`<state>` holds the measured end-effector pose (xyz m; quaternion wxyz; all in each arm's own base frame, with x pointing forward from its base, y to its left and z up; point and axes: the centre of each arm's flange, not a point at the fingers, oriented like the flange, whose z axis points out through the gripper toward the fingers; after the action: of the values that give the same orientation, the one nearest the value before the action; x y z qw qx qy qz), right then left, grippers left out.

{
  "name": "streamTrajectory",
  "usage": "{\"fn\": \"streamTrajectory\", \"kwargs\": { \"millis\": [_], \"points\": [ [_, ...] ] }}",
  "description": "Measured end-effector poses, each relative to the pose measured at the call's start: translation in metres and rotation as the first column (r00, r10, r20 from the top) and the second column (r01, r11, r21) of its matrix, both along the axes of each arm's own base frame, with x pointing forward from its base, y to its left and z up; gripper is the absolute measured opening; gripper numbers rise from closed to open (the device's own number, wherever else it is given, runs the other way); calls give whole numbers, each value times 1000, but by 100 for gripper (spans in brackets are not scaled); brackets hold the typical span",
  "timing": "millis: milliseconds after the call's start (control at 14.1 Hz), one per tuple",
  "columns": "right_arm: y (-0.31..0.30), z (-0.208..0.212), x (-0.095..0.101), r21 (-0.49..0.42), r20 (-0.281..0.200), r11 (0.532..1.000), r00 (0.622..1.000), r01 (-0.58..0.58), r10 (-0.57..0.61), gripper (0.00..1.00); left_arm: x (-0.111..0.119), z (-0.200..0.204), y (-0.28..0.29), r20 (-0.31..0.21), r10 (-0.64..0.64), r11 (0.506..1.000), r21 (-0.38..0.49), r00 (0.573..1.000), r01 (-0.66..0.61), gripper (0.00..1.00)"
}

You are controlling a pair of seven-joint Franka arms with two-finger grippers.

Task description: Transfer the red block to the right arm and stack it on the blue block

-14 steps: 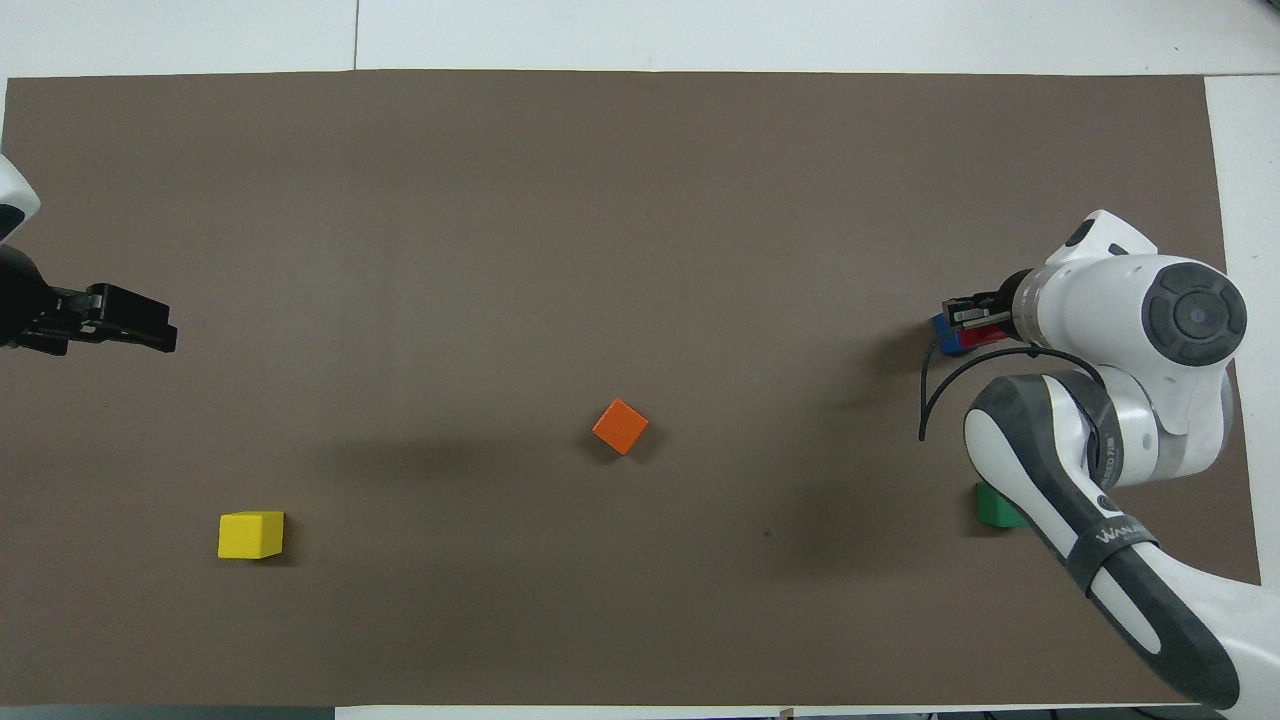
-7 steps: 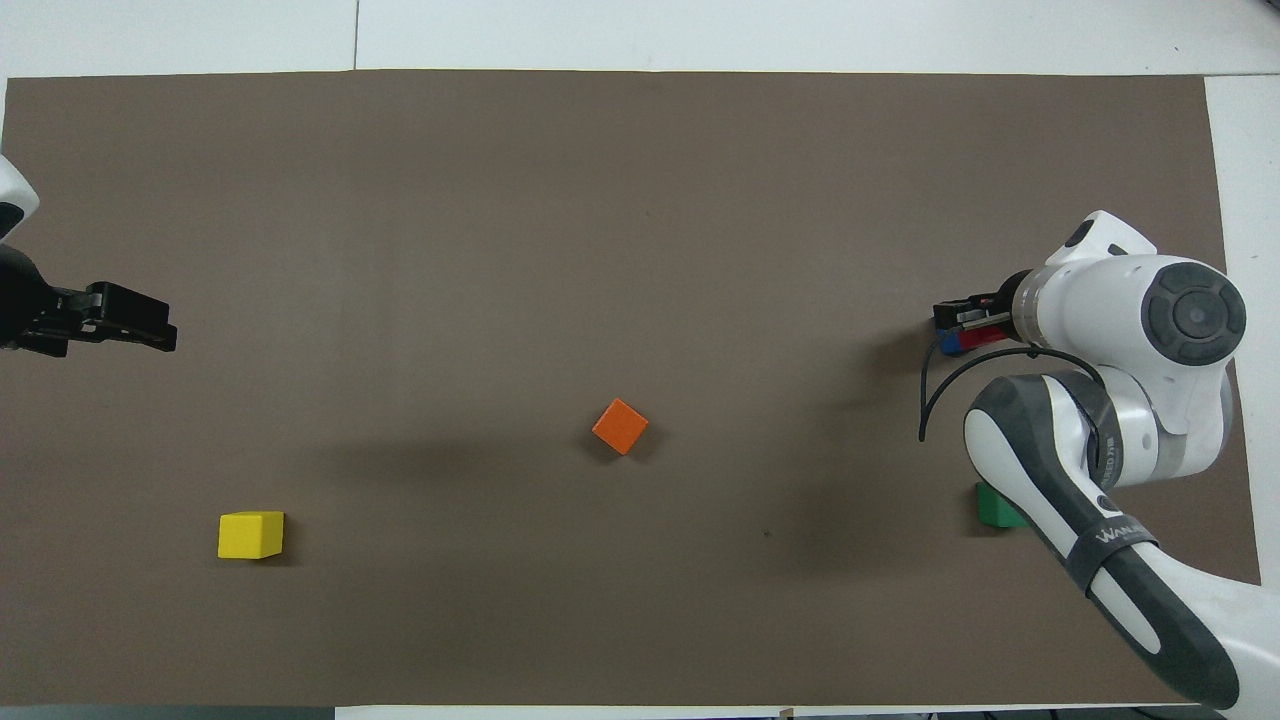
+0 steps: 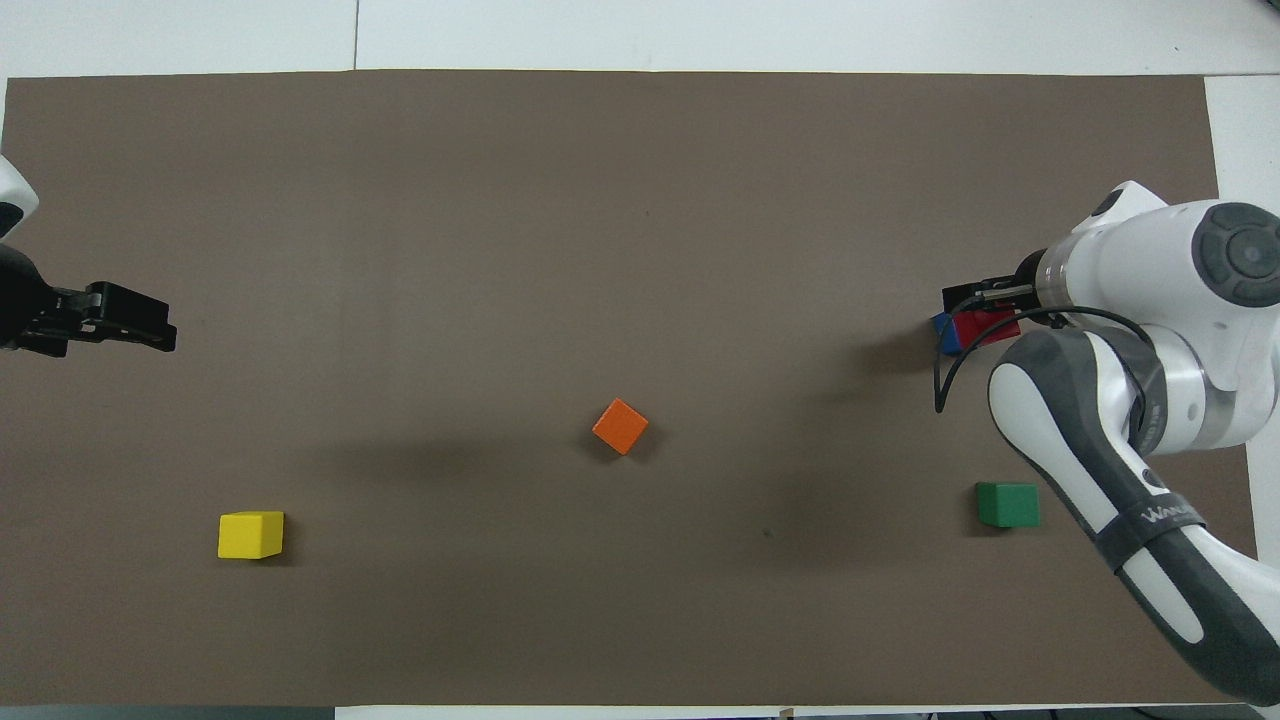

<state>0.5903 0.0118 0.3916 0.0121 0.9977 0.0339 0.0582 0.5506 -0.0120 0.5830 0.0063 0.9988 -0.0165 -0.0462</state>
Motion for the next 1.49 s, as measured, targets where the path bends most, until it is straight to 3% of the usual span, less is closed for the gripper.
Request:
{"fn": "streamTrajectory", "kwargs": {
  "millis": [355, 497, 852, 1490],
  "points": [
    [7, 80, 6, 102, -147, 993, 988, 53, -38, 100, 0, 0, 0, 0, 0, 1000, 0, 1000, 0, 100],
    [8, 119, -1, 114, -174, 992, 984, 50, -30, 100, 0, 0, 0, 0, 1, 1000, 0, 1000, -1, 100],
    [-3, 182, -34, 75, -153, 997, 988, 11, 1, 100, 0, 0, 0, 0, 1, 1000, 0, 1000, -1, 100],
    [-15, 188, -35, 21, -133, 1000, 991, -9, 12, 100, 0, 0, 0, 0, 1, 1000, 0, 1000, -1, 100]
  ]
}}
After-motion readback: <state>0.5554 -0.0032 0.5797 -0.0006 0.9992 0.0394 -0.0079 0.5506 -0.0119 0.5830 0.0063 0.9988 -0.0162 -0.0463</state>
